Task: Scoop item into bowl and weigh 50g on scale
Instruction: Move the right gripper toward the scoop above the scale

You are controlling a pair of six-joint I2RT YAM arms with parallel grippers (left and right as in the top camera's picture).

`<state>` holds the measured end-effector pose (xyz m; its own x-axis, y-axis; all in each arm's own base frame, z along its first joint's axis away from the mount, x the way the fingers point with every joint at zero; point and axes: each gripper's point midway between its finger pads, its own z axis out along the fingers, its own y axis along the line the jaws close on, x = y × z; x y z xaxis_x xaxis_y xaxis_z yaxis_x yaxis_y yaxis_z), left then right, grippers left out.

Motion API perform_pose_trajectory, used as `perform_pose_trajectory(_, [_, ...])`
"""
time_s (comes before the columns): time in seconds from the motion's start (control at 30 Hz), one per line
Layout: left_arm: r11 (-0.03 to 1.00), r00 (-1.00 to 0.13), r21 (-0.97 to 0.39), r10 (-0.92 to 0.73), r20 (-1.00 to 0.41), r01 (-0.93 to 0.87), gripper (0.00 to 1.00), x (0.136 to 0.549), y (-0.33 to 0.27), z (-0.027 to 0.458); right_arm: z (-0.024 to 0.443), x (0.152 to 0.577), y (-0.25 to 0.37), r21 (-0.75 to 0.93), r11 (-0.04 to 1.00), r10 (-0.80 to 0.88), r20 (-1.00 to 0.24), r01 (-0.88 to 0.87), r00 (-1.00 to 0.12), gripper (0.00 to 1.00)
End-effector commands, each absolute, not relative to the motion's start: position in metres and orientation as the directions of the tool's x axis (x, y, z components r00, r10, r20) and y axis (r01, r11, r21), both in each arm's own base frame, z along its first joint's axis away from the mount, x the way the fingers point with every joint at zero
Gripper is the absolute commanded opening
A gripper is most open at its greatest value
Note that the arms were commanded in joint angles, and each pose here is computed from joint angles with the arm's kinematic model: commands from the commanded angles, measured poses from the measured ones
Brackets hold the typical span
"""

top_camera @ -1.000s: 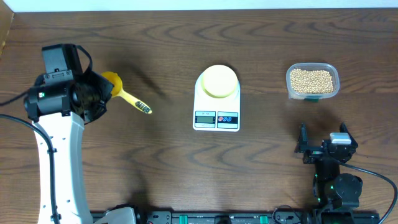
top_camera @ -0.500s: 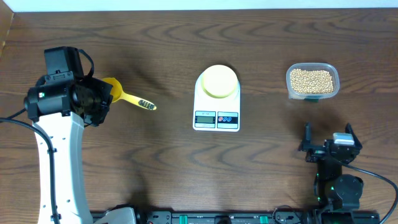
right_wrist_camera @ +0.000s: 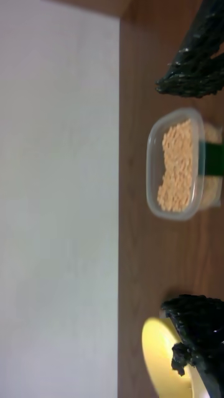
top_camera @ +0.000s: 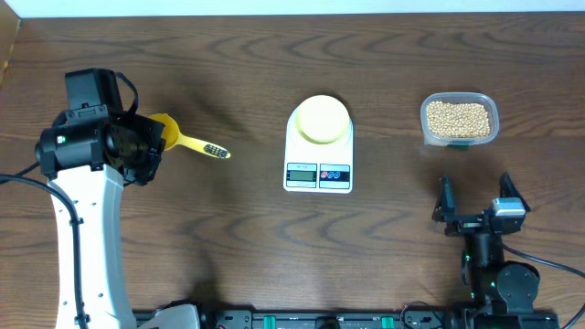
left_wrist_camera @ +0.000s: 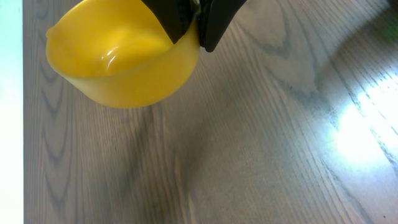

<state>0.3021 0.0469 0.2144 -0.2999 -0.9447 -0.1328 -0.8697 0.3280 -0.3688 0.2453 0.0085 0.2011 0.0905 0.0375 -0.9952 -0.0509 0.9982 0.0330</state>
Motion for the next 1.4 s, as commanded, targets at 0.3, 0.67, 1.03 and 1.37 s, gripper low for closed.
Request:
perform_pose_trajectory(0.3, [0.321, -0.294, -0.356, -0.947, -0.128, -0.877, 0.08, 0.298, 0.047, 0.215, 0.284, 0.238, 0.023, 0.03, 0.991, 0.044, -0.994, -0.131, 0.102, 0.99])
perform_pose_trajectory(0.67, [0.321, -0.294, -0.357, -0.947, -0.129, -0.877, 0.08, 0.298, 0.047, 0.215, 0.288, 0.283, 0.051, 0.058, 0.958, 0.018, -0.99, -0.28, -0.143, 0.99])
perform_pose_trajectory(1.03, [0.321, -0.296, -0.351, -0.947, -0.126, -0.879, 0.08, 0.297, 0.047, 0.214, 0.259, 0.324, 0.099, 0.213, 0.826, 0.013, -0.932, -0.522, -0.361, 0.99])
perform_pose_trajectory(1.37, [0.321, -0.295, -0.351, -0.947, -0.126, -0.88, 0.08, 0.297, 0.047, 0.214, 0.235, 0.34, 0.118, 0.315, 0.743, 0.027, -0.896, -0.59, -0.444, 0.99])
